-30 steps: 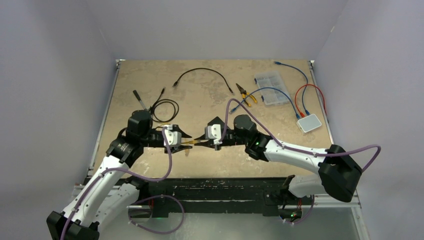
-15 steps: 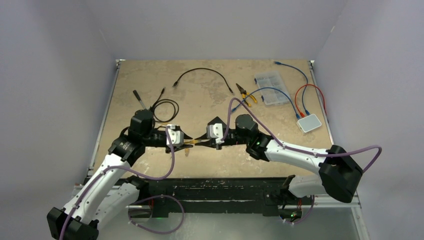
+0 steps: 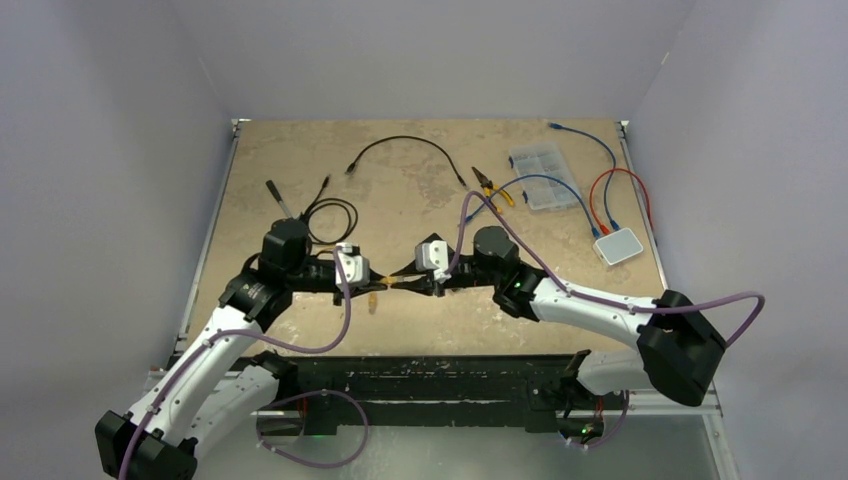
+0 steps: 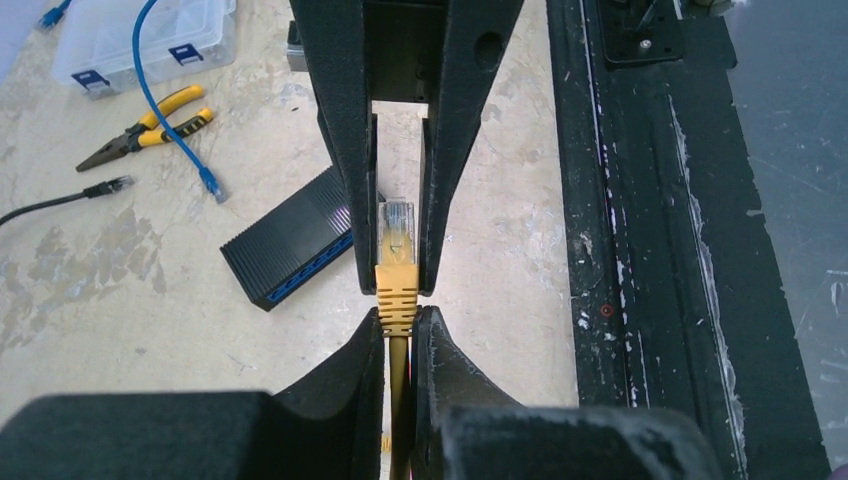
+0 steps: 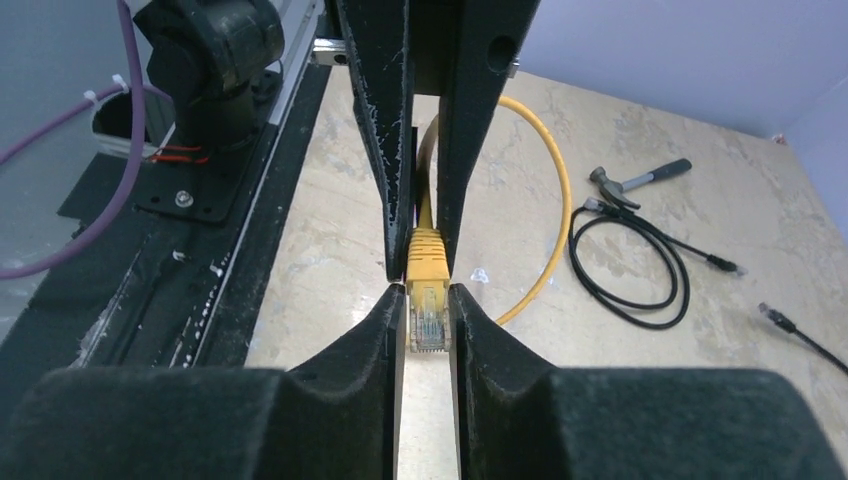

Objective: Insert the plug into the switch port
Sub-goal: Pick up the connector from the center of the board, then insert the connector into the switch port.

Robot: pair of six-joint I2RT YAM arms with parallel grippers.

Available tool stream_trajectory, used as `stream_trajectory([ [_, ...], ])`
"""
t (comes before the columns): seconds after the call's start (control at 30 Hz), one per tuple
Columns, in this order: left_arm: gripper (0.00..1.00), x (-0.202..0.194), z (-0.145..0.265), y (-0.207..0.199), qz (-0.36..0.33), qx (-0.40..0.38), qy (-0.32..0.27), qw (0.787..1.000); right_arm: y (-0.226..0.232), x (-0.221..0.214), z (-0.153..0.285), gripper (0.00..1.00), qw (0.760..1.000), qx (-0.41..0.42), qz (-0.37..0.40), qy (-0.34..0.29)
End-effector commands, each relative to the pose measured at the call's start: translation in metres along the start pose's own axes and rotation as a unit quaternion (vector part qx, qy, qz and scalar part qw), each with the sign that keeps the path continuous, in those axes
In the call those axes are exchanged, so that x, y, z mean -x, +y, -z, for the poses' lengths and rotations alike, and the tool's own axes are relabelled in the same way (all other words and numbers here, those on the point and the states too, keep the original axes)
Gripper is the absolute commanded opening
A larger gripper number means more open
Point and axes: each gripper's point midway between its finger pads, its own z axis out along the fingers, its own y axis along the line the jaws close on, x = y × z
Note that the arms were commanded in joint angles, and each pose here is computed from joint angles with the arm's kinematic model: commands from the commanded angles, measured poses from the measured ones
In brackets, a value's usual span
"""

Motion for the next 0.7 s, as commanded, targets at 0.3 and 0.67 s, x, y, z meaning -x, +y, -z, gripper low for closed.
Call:
stream_trajectory([
  [0.3, 0.00, -0.045, 0.017, 0.073, 0.223, 0.249, 0.097, 0.937, -0.072, -0.044, 0.051, 0.80, 0.942, -0.262, -0.196, 0.076],
  [0.67, 0.00, -0.079, 0.032, 0.095, 0.290, 0.341, 0.165, 0.879, -0.099, -0.139, 0.092, 0.99, 0.847, -0.364, -0.281, 0.267],
])
